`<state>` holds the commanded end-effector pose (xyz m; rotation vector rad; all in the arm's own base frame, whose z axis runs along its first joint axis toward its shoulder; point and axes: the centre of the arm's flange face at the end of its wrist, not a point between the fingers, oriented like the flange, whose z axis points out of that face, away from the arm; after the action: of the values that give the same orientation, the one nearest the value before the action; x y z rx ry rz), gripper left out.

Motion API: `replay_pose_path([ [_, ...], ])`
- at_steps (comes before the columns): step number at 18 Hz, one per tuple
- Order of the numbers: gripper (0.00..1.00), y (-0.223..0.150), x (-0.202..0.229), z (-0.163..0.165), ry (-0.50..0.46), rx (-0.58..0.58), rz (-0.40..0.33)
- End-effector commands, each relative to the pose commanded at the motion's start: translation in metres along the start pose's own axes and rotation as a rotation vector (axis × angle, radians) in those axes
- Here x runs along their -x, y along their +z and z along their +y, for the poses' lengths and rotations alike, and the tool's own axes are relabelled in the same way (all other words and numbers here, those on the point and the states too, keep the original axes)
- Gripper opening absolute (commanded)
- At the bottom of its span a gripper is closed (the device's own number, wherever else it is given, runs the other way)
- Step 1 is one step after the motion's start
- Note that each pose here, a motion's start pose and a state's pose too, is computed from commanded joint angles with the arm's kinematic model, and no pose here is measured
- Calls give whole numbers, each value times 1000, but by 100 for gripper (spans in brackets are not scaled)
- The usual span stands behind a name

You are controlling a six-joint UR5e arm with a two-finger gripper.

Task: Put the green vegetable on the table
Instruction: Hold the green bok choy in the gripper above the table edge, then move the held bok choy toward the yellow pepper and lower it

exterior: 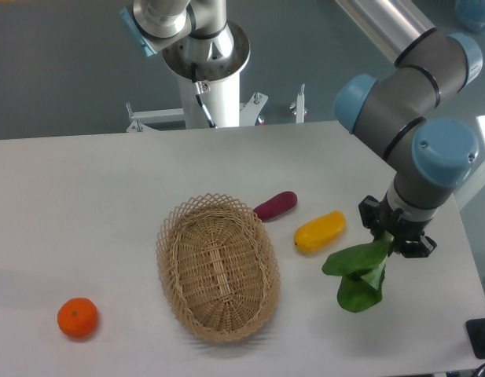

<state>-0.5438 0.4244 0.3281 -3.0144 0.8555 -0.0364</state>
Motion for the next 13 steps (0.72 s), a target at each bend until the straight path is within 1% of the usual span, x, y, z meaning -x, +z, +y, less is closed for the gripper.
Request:
replay_pose_path([
  [1,0,1,-12,16,54,-2,9],
  [4,0,18,-53,64,231,-18,37],
  [6,0,50,-76,90,314,-21,31],
  [8,0,80,-94,114,380,-28,9],
  [9,0,85,-100,121,403,-43,-3],
  [11,0,94,-110,130,458,-57,4],
  [13,0,94,-112,129,469,-58,6],
])
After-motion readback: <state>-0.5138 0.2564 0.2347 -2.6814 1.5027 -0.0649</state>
